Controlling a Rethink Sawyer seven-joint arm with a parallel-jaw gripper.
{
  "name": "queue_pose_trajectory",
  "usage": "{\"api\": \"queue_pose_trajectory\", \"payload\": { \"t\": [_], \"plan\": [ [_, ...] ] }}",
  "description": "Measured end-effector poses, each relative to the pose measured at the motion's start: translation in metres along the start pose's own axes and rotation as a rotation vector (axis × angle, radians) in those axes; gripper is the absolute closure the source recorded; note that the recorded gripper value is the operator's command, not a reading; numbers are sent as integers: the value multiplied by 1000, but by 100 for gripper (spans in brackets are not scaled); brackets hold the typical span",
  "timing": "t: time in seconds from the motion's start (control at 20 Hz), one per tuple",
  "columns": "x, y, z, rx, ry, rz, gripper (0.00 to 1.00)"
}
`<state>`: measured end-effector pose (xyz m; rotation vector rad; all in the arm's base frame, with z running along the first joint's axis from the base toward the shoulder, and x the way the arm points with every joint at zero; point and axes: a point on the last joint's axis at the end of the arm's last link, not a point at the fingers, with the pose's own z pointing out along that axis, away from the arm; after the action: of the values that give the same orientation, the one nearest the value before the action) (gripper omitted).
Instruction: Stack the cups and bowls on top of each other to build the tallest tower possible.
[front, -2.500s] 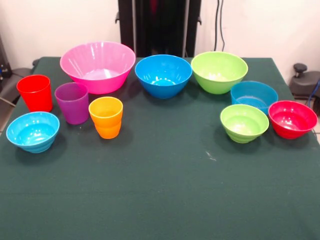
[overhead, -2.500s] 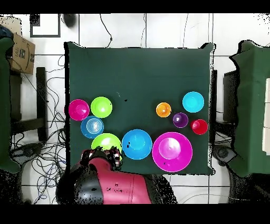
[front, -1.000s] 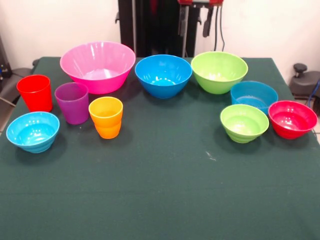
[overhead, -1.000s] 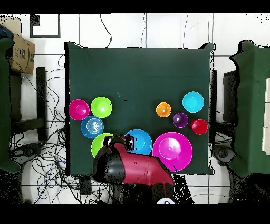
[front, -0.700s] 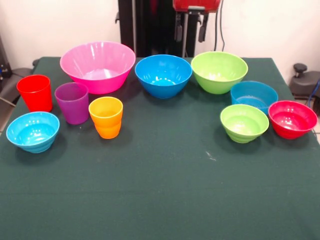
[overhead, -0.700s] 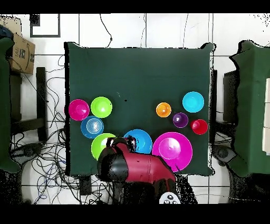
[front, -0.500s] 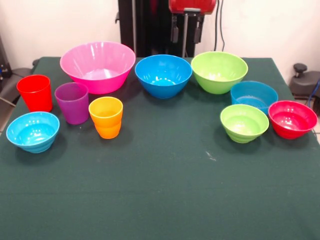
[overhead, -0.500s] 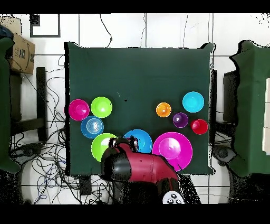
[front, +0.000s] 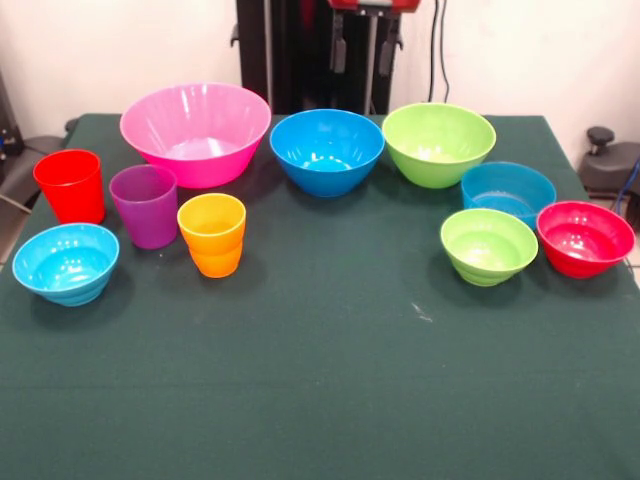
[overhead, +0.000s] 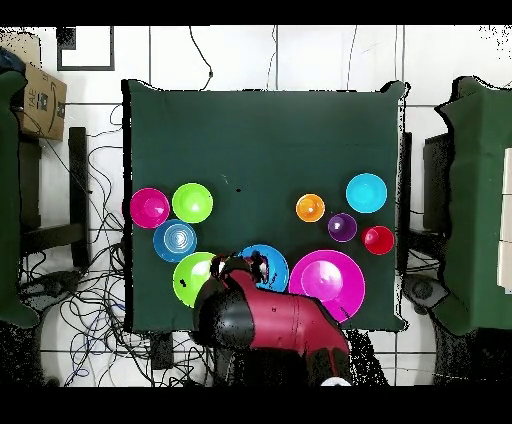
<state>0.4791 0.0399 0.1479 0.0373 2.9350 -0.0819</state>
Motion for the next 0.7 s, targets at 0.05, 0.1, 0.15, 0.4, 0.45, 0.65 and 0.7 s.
{"api": "queue_pose_trajectory", "payload": {
  "t": [0.05,0.1,0.15,0.4,0.45,0.65,0.7],
  "plan": [
    [-2,-1,-3,3,-10,1,0],
    [-4,-1,-5,4,-15,1,0],
    [-5,-2,-7,5,-20,2,0],
    [-14,-11,-18,7,-40,15,0],
    [-15,-12,-19,6,-37,18,0],
    [-20,-26,-22,0,-25,44,0],
    [-20,-30,-22,-1,-23,51,0]
  ]
}}
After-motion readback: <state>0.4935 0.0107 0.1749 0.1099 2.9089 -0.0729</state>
